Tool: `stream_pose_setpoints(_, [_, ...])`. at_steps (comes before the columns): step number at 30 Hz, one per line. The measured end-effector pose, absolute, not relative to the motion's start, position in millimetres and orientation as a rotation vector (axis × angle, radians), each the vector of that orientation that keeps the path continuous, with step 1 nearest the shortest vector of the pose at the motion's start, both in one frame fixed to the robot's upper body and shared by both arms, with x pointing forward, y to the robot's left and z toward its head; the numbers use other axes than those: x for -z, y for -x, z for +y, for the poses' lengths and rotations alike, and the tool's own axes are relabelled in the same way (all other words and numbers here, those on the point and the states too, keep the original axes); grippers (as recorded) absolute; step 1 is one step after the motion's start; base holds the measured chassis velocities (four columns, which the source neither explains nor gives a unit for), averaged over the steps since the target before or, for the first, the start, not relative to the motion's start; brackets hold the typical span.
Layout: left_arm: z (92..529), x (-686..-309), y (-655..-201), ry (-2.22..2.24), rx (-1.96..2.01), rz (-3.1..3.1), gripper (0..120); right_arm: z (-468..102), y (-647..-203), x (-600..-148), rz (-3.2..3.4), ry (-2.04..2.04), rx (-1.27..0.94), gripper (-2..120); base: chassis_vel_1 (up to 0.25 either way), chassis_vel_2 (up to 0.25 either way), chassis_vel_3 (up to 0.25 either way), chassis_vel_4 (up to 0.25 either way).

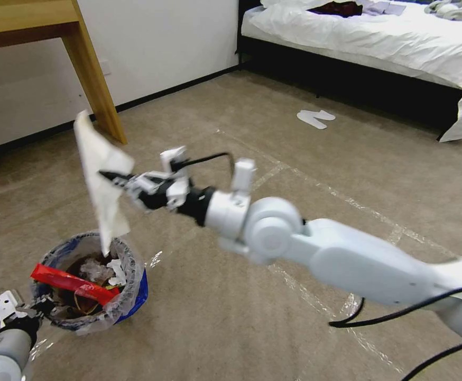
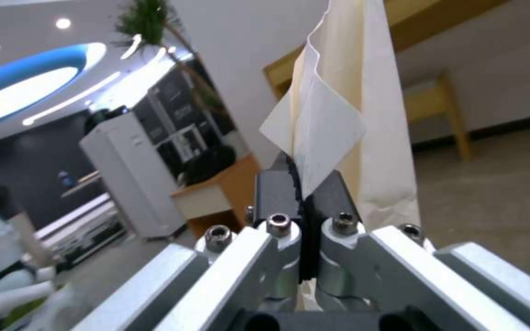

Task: Pick up the trash bin and place the garbage on the floor into it.

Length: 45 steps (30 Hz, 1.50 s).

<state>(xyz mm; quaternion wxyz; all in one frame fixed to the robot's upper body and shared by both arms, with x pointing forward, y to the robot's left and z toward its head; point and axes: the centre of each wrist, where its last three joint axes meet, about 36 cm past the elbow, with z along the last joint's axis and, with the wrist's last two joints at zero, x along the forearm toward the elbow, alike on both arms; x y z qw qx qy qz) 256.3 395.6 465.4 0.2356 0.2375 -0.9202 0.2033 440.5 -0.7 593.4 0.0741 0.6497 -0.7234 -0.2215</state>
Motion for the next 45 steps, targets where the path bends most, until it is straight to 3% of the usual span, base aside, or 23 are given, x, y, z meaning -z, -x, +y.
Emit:
stream_pose_setpoints(19, [396,-472,-258,-0.645,-0.565,-2.541,0,50,-432,-541,-2.12,-1.967,0.535,0,0.0,0.0,0.0,0.0])
stream_pose_setpoints(28, [388,-482,-254,-0.626,-0.566,-2.566,0,74,-452,-485,-2.213,-1.937,0.389,0,0.0,0.0,0.0,0.0])
stream_pose_setpoints(35, [388,-485,-252,-0.627,-0.564,-2.572,0,80,-458,-476,-2.23,-1.947,0.334,1,0.0,0.0,0.0,0.0])
stream_pose_setpoints(40, [390,-486,-252,-0.63,-0.561,-2.574,0,74,-449,-484,-2.202,-1.988,0.339,22,0.0,0.0,0.0,0.0])
stream_pose_setpoints(43, [391,-484,-252,-0.632,-0.561,-2.57,0,73,-448,-488,-2.196,-1.995,0.342,27,0.0,0.0,0.0,0.0])
stream_pose_setpoints(45, [392,-482,-253,-0.638,-0.562,-2.564,0,69,-445,-500,-2.186,-2.015,0.355,40,0.0,0.0,0.0,0.0])
